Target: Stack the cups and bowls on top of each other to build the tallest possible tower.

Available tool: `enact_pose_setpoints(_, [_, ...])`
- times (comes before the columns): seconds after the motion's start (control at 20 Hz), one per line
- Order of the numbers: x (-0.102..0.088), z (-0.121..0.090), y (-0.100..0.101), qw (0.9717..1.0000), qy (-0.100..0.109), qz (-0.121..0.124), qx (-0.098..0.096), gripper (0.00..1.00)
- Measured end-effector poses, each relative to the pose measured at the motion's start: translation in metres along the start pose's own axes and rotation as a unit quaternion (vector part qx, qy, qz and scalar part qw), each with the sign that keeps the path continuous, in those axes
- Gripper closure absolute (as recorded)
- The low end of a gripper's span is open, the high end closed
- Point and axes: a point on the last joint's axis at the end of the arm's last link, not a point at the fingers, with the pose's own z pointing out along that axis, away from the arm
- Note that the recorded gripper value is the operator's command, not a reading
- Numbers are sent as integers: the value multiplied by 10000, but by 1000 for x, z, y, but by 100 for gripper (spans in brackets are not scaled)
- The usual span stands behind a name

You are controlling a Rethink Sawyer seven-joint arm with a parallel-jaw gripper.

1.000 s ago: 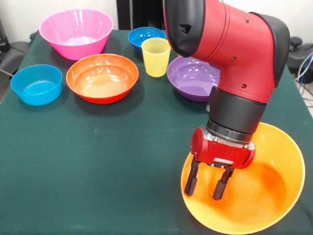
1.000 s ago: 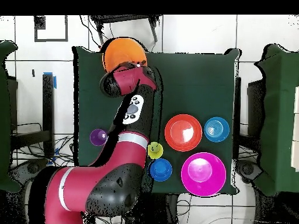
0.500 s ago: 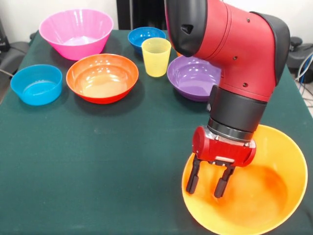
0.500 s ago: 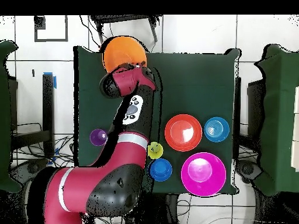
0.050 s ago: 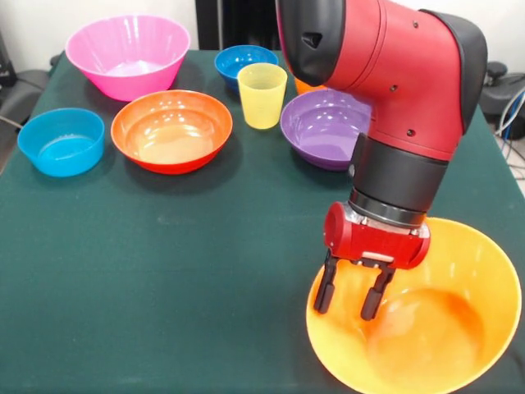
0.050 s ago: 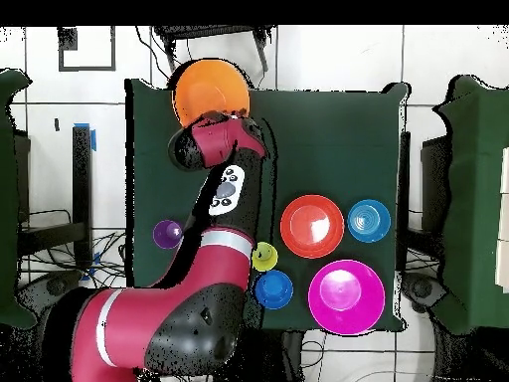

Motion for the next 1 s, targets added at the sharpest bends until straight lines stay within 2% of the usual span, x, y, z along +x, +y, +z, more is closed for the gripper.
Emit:
enact_pose_setpoints(0.7, [-10,-23,5,9998,77,155,-139,0])
enact_pose_setpoints(1.0, [-17,-37,17,9987,185,317,-365,0])
